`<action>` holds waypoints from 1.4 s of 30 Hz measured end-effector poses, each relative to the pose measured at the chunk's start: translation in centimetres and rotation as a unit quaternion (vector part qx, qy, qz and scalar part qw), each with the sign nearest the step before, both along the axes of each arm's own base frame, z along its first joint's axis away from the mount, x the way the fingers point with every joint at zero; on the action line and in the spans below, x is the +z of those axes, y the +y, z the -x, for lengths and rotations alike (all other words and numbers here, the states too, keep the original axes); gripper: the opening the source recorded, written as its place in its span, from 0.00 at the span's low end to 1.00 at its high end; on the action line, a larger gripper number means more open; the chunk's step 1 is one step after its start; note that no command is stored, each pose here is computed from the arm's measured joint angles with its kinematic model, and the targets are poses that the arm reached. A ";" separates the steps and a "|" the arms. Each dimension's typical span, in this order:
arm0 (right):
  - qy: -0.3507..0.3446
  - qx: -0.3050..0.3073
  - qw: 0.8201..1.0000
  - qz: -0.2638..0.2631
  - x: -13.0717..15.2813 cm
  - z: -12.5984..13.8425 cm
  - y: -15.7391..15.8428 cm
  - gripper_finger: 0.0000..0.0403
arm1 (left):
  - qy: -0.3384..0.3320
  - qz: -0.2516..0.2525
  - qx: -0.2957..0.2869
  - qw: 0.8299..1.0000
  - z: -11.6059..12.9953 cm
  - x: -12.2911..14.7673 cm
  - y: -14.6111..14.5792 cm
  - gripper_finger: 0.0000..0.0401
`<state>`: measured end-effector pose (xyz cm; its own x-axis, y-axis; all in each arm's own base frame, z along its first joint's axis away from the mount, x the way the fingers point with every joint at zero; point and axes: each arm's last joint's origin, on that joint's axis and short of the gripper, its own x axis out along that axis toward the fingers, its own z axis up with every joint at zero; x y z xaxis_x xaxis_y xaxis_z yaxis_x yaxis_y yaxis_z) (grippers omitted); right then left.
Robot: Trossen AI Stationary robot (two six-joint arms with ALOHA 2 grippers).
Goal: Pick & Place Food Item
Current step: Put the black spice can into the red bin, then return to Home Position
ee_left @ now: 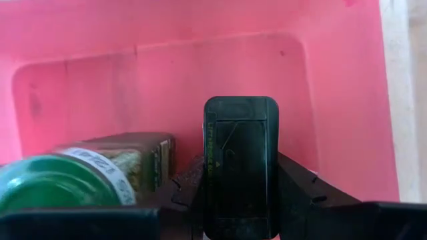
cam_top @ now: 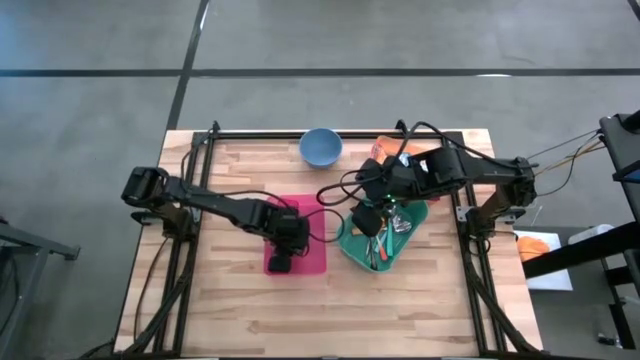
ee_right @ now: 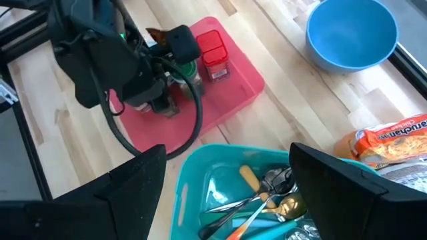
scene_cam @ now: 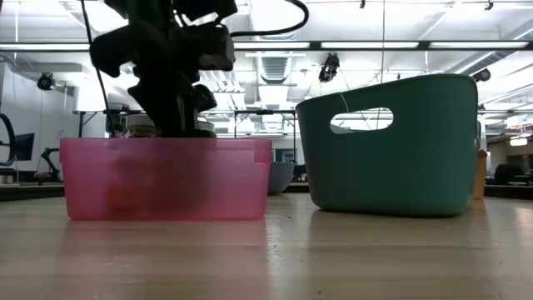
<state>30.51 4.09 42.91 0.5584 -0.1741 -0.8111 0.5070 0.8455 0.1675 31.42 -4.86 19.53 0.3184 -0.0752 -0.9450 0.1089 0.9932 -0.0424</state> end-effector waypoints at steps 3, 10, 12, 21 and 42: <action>0.000 0.001 1.000 0.001 0.0 0.1 0.0 0.78 | -0.007 -0.006 0.013 1.000 0.2 -0.3 0.0 0.29; 0.007 -0.001 1.000 0.000 0.0 0.2 0.0 0.78 | -0.012 -0.012 0.019 1.000 0.5 -0.9 0.2 0.29; 0.010 -0.002 1.000 0.000 -0.1 0.2 0.0 0.78 | -0.012 -0.011 0.018 1.000 0.5 -0.9 0.2 0.29; 0.012 -0.002 1.000 0.000 -0.1 0.3 0.0 0.78 | -0.009 -0.010 0.017 1.000 0.5 -0.9 0.1 0.53; -0.017 0.035 0.999 0.021 1.9 1.0 -0.1 0.78 | -0.213 0.108 -0.027 0.971 5.0 12.0 0.6 0.82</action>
